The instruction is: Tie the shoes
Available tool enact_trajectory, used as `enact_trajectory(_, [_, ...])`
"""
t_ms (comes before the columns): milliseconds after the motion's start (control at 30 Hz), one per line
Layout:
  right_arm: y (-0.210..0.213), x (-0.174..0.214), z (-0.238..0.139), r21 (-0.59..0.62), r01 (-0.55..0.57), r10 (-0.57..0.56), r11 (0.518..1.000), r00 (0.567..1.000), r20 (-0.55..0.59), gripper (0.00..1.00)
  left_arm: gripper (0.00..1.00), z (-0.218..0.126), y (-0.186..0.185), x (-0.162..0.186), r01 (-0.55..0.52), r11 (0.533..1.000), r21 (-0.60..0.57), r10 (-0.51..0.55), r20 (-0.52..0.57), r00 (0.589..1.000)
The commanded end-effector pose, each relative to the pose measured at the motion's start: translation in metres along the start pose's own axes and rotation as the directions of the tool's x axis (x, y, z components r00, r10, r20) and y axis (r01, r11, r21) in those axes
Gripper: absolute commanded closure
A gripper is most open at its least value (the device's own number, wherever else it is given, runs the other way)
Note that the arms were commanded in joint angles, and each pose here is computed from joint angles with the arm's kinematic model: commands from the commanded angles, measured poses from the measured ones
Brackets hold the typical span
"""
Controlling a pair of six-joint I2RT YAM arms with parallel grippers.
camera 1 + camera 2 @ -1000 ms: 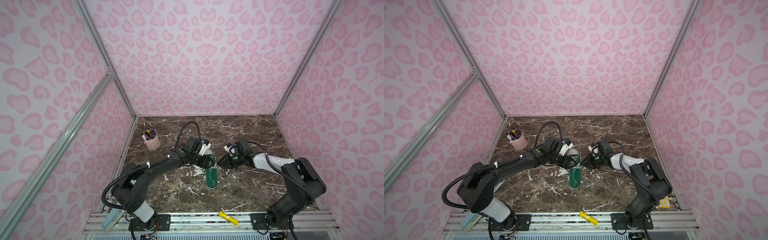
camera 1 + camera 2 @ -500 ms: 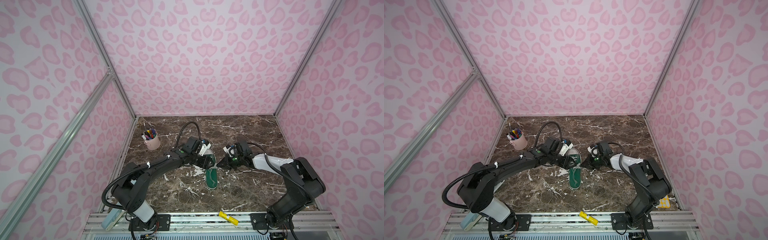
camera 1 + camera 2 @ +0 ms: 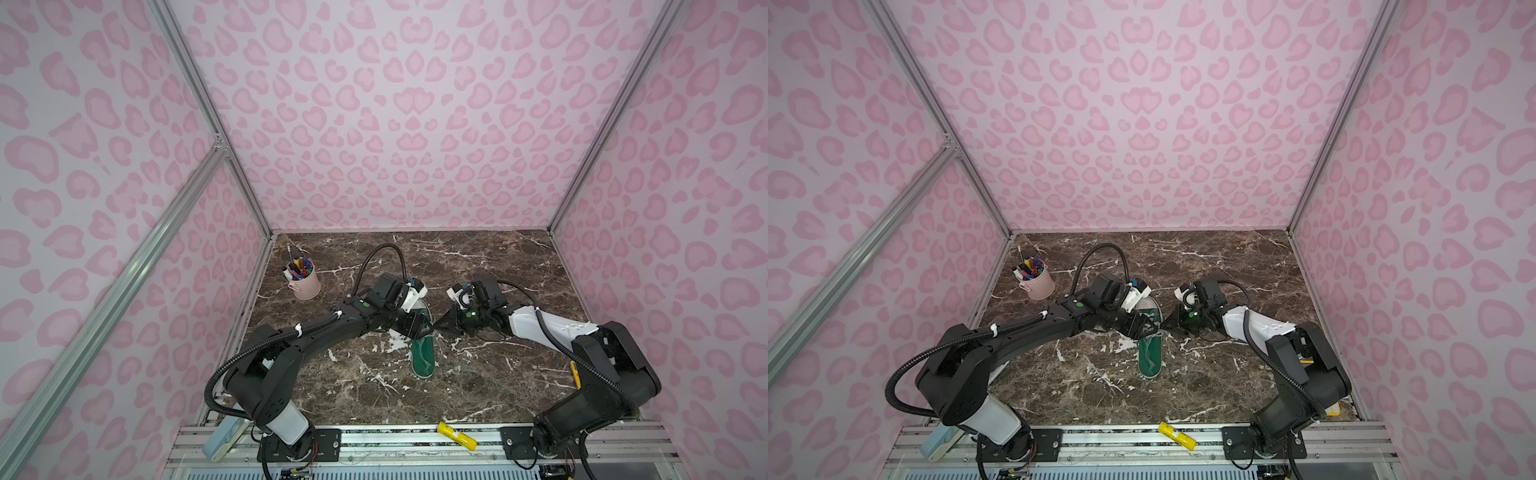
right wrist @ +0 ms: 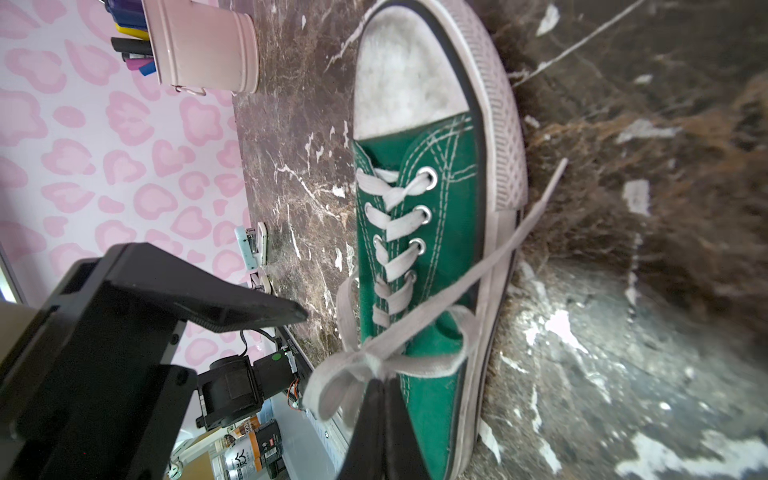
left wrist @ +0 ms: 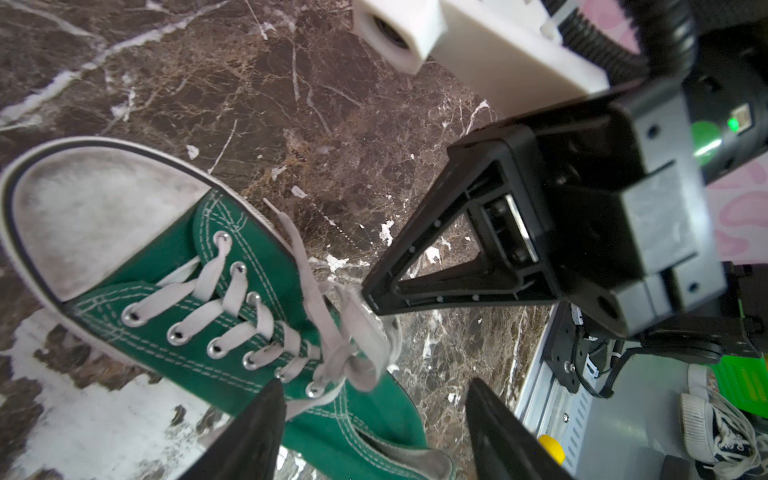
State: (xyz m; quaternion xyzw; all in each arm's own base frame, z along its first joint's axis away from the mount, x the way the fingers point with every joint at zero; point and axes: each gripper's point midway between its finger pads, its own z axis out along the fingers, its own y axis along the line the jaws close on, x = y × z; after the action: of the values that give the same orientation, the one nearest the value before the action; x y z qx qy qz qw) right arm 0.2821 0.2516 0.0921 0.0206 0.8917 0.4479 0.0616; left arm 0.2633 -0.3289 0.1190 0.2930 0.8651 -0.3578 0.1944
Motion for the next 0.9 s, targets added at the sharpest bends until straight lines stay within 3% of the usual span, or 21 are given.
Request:
enact_trajectory(0, [0.002, 0.002, 0.000, -0.006, 0.002, -0.002, 1.000, 1.000, -0.016, 0.96, 0.29, 0.001, -0.003, -0.012, -0.091, 0.996, 0.007, 0.090, 0.070, 0.993])
enact_trajectory(133, [0.001, 0.001, 0.002, -0.001, -0.001, 0.001, 1.000, 1.000, -0.023, 0.96, 0.29, -0.007, -0.002, -0.016, -0.171, 0.985, -0.024, 0.172, 0.163, 0.971])
enact_trajectory(267, [0.002, -0.001, 0.002, -0.003, -0.002, 0.002, 1.000, 1.000, -0.019, 0.96, 0.26, -0.022, -0.007, -0.020, -0.261, 0.964, -0.054, 0.266, 0.275, 0.924])
enact_trajectory(433, [0.004, -0.001, 0.002, -0.007, 0.000, 0.000, 1.000, 1.000, -0.019, 0.97, 0.25, -0.016, -0.006, -0.004, -0.342, 0.938, -0.048, 0.343, 0.240, 0.908])
enact_trajectory(600, [0.006, 0.000, 0.002, -0.008, 0.003, -0.003, 1.000, 1.000, -0.019, 0.97, 0.25, -0.010, -0.011, 0.002, -0.440, 0.896, -0.052, 0.439, 0.245, 0.865])
enact_trajectory(867, [0.011, 0.002, 0.003, -0.015, 0.009, -0.009, 1.000, 1.000, -0.026, 0.97, 0.28, 0.006, -0.008, -0.006, -0.452, 0.889, -0.071, 0.455, 0.231, 0.860])
